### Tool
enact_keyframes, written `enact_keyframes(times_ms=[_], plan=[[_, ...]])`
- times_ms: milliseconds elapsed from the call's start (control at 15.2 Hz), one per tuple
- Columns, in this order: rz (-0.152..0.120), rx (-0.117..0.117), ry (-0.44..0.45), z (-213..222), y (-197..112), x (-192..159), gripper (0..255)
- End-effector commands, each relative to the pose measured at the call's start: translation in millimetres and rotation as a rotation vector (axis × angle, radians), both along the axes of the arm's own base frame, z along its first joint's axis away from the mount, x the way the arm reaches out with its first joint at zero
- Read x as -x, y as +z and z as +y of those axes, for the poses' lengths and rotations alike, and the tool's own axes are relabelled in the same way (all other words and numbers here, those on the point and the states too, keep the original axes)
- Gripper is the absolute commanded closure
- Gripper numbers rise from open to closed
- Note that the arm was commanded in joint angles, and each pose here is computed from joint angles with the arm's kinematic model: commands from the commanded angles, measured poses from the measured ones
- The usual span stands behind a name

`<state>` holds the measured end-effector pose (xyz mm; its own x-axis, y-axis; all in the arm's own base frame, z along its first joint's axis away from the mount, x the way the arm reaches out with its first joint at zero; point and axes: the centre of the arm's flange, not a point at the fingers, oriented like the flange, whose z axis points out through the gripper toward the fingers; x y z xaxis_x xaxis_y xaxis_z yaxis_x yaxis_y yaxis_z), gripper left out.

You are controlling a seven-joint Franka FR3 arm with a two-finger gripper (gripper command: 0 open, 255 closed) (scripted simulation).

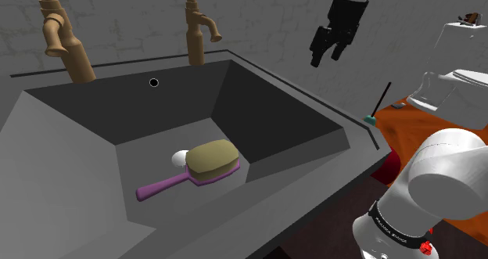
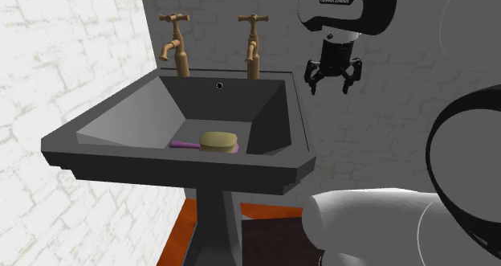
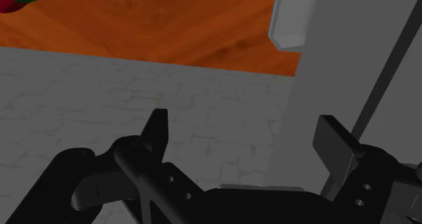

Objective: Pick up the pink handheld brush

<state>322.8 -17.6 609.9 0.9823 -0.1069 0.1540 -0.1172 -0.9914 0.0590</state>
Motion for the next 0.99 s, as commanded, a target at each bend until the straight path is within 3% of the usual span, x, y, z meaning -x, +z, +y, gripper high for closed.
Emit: enact_keyframes(times_ms=[0, 924], plan=[[0.0, 0.0, 0.0, 0.0, 0.0, 0.0, 0], [0.021, -0.003, 0.525, 122.1, -63.9, -106.1, 0]])
